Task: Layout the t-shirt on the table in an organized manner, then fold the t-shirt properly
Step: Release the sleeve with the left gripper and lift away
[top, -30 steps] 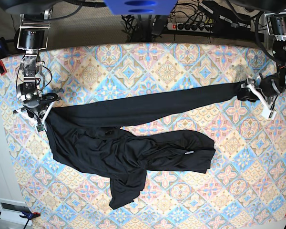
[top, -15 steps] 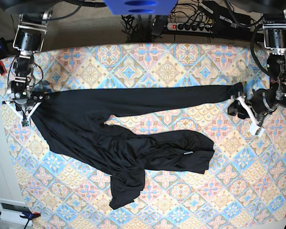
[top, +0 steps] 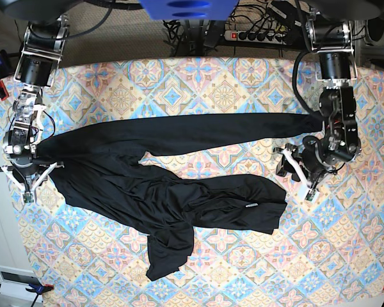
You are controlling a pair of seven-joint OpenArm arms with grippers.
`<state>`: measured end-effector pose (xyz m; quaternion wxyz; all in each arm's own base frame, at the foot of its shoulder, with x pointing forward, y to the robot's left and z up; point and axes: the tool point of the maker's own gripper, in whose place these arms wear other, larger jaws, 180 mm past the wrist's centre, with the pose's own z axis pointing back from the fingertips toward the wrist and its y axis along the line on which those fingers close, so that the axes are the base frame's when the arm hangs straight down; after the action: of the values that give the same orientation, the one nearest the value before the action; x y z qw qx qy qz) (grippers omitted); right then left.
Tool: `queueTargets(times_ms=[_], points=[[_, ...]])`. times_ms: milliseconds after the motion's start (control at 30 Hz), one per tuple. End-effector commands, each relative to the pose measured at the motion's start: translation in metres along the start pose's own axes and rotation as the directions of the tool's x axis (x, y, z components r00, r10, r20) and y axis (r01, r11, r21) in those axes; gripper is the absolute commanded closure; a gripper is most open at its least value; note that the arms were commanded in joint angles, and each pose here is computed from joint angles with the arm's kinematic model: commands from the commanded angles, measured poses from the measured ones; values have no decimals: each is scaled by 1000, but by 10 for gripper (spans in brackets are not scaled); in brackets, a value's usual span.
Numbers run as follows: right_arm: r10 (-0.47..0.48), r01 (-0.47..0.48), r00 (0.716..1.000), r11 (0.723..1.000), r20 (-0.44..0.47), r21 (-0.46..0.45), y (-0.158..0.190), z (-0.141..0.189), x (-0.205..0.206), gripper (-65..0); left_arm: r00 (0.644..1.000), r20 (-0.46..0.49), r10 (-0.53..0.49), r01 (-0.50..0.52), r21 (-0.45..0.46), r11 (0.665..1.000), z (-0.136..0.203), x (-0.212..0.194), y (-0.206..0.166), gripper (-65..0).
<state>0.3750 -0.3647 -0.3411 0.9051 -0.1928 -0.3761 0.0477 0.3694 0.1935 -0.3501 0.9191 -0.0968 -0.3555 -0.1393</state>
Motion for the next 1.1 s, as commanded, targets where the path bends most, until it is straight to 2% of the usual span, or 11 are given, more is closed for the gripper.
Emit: queueTargets(times_ms=[0, 200, 300, 500, 700, 767, 800, 867, 900, 967, 1067], points=[[14, -14, 1000, 999, -2, -32, -13, 4, 0, -143, 999, 49, -21, 20, 20, 1000, 3, 21, 3, -282], [28, -28, 1000, 999, -10, -31, -10, 8, -9, -144, 999, -5, 34, -34, 19, 999, -33, 27, -2, -282], [42, -42, 999, 999, 10, -34, -9, 13, -5, -145, 997, 16, 75, -75, -10, 997, -51, 33, -7, -283], [58, -56, 997, 998, 47, -39, -8, 20, 7, -145, 983, -35, 182, -184, -58, 981, -85, 14, -12, -283], [60, -58, 997, 998, 47, -36, -6, 20, 7, -144, 975, -43, 218, -221, -92, 971, -98, 10, -26, -276], [60, -58, 997, 998, 45, -36, -6, 20, 7, -144, 974, -80, 213, -220, -91, 971, -98, 4, -27, -222], [60, -58, 997, 998, 45, -36, -6, 20, 7, -144, 972, -100, 211, -220, -91, 971, -97, 0, -28, -174], [60, -59, 997, 998, 44, -36, -6, 20, 6, -144, 970, -121, 209, -220, -88, 971, -96, -4, -28, -35], [60, -59, 997, 998, 44, -36, -6, 20, 6, -144, 970, -131, 207, -218, -75, 973, -94, -8, -21, 0], [66, -65, 997, 997, 27, -30, -4, 20, -3, -144, 966, -149, 210, -216, -23, 976, -83, -22, 7, -18], [73, -73, 997, 997, 11, -24, -1, 20, -12, -144, 975, -139, 172, -166, 57, 984, -59, -32, 44, 0]])
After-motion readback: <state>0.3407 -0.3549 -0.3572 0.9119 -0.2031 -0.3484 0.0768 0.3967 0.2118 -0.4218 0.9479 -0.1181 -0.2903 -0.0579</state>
